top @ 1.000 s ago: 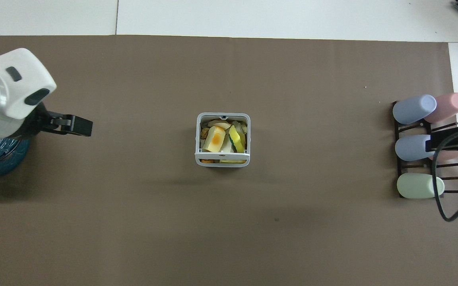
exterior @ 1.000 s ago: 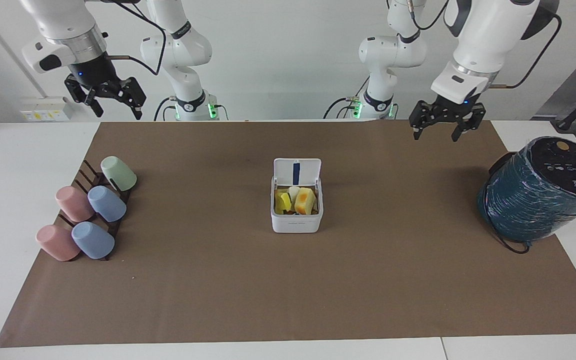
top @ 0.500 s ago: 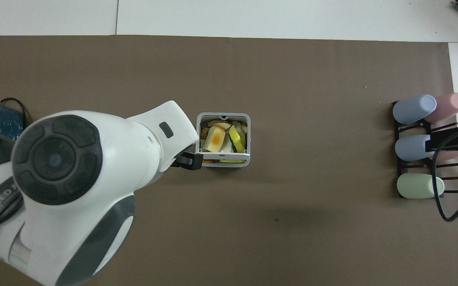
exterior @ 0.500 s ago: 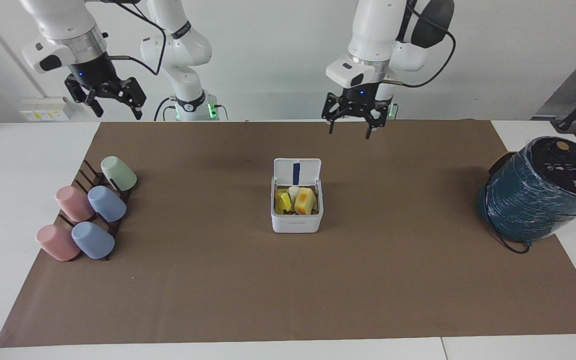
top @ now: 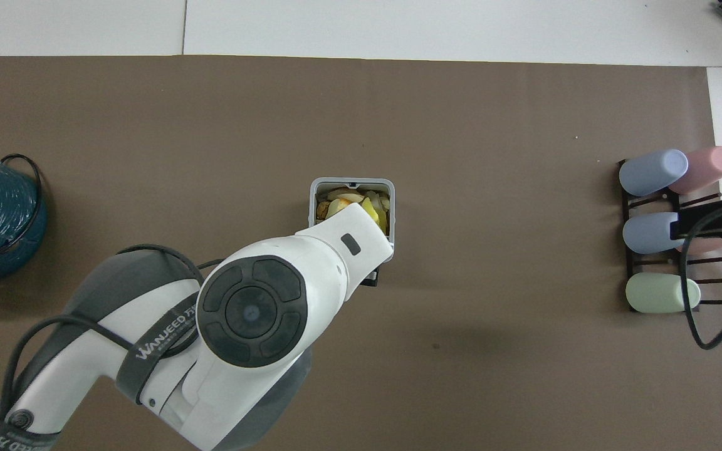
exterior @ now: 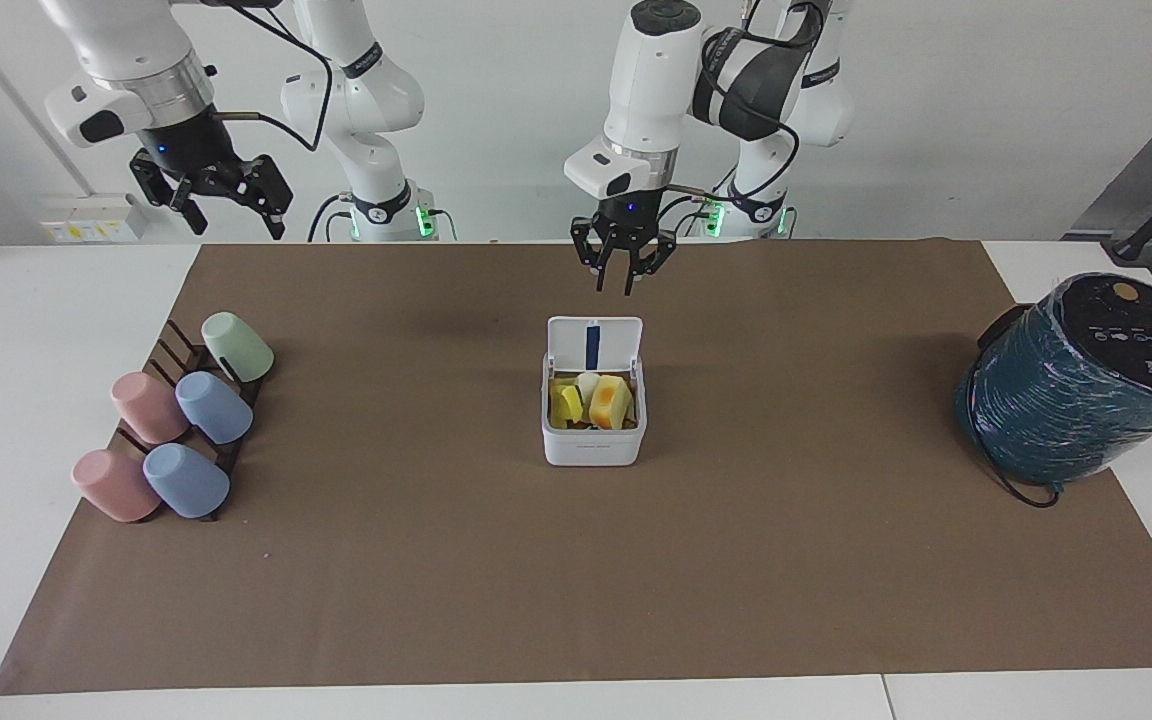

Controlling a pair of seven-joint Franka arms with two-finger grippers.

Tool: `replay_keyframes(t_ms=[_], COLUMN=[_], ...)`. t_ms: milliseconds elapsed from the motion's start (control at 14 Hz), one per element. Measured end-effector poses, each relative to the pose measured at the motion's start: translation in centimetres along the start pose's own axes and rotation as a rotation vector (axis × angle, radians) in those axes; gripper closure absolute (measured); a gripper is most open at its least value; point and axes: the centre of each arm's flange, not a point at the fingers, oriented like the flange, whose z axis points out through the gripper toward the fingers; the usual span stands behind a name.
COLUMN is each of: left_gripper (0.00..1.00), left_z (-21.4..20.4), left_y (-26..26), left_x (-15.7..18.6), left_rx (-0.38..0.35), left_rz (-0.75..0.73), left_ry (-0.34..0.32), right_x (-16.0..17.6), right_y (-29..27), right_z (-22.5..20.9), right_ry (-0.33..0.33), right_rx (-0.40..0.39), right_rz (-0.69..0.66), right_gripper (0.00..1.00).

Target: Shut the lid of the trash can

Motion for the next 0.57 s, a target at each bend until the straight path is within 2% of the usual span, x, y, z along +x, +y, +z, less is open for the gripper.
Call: replay_keyframes(t_ms=[143, 357, 571], left_gripper=[0.94, 0.96, 0.96], left_z=[1.5, 2.2, 2.7], left_y=[-0.1, -0.8, -2.7], left_x=[0.0, 0.3, 2.6], left_rx=[-0.007, -0.017, -0.058], left_rz=[-0.007, -0.019, -0.064], left_ry=[0.011, 0.034, 0.133], right_x=[0.0, 0.0, 0.0], right_y=[0.0, 0.0, 0.0], right_z=[0.0, 0.0, 0.0], right_ry=[0.000, 0.000, 0.000], right_rx=[0.000, 0.000, 0.000], right_rz=[0.000, 0.000, 0.000], right_gripper=[0.00, 0.00, 0.00])
